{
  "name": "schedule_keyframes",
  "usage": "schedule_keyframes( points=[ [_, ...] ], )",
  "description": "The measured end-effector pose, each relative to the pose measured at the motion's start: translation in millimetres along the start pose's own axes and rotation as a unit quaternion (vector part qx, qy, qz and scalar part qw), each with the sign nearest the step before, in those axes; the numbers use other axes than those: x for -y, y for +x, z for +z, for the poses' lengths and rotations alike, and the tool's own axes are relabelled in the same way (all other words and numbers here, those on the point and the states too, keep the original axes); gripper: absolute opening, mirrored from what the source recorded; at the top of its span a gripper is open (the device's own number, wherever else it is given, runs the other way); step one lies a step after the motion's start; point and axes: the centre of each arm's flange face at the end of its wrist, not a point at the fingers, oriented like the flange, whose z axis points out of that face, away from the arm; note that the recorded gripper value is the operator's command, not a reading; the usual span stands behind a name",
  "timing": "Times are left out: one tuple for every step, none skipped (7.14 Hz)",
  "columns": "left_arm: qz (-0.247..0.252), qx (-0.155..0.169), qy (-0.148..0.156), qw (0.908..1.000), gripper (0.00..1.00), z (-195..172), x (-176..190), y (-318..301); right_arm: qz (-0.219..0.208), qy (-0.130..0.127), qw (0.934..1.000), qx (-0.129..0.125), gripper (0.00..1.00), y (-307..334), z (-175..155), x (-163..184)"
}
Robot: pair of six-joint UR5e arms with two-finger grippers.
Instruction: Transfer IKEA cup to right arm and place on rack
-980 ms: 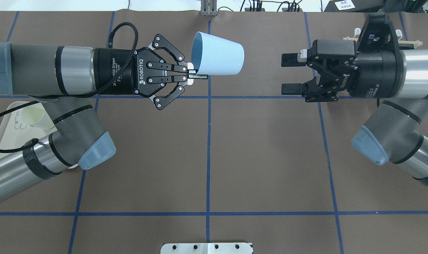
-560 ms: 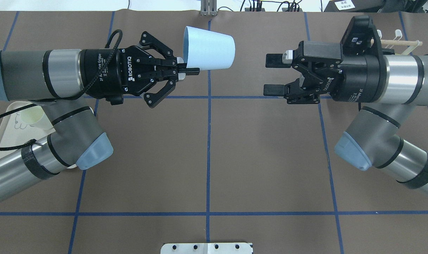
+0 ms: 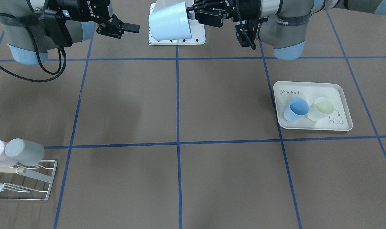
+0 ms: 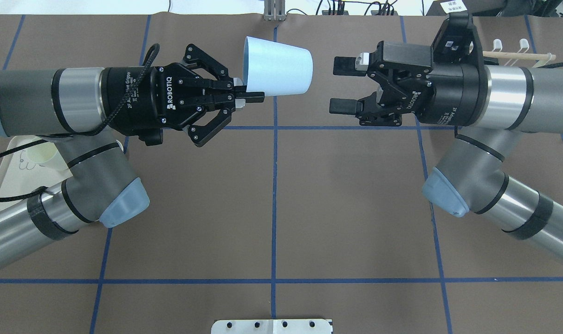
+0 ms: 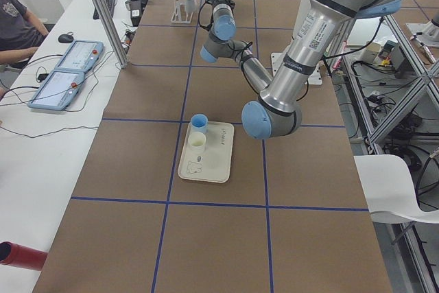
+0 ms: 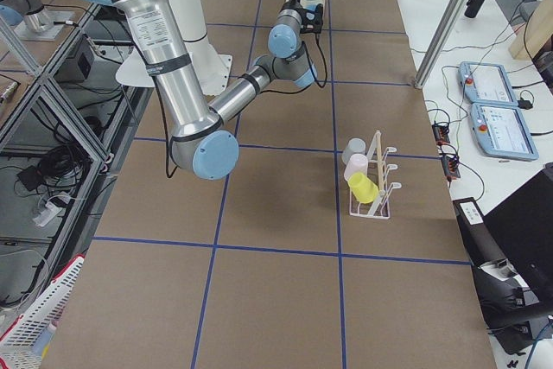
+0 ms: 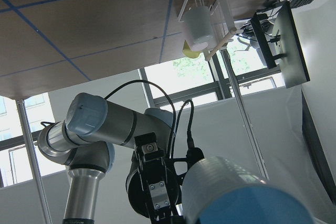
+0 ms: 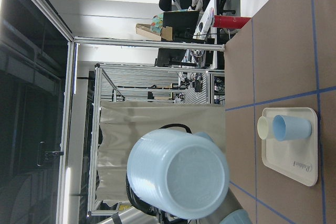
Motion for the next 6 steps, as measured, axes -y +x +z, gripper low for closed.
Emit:
schedule_keyframes(
  points=[
    [-0.007, 0.001, -0.002, 1.0000, 0.00, 1, -2, -1, 0.002, 0.006, 0.9999, 0.008, 0.98, 0, 6, -1],
    [-0.013, 0.002, -0.004, 0.9999, 0.00, 2, -4, -2, 0.005, 0.011, 0.9998, 0.015, 0.98, 0, 12, -2],
    [-0.018, 0.003, -0.007, 0.9998, 0.00, 3, -8, -3, 0.007, 0.015, 0.9997, 0.020, 0.97, 1, 17, -3],
    [-0.022, 0.003, -0.008, 0.9997, 0.00, 4, -10, -4, 0.009, 0.018, 0.9995, 0.023, 0.97, 1, 21, -2],
    [-0.026, 0.004, -0.009, 0.9996, 0.00, 4, -11, -5, 0.009, 0.020, 0.9994, 0.025, 0.97, 1, 23, -2],
    [-0.029, 0.005, -0.010, 0.9995, 0.00, 5, -11, -6, 0.009, 0.024, 0.9993, 0.028, 0.97, 1, 26, -1]
  ],
)
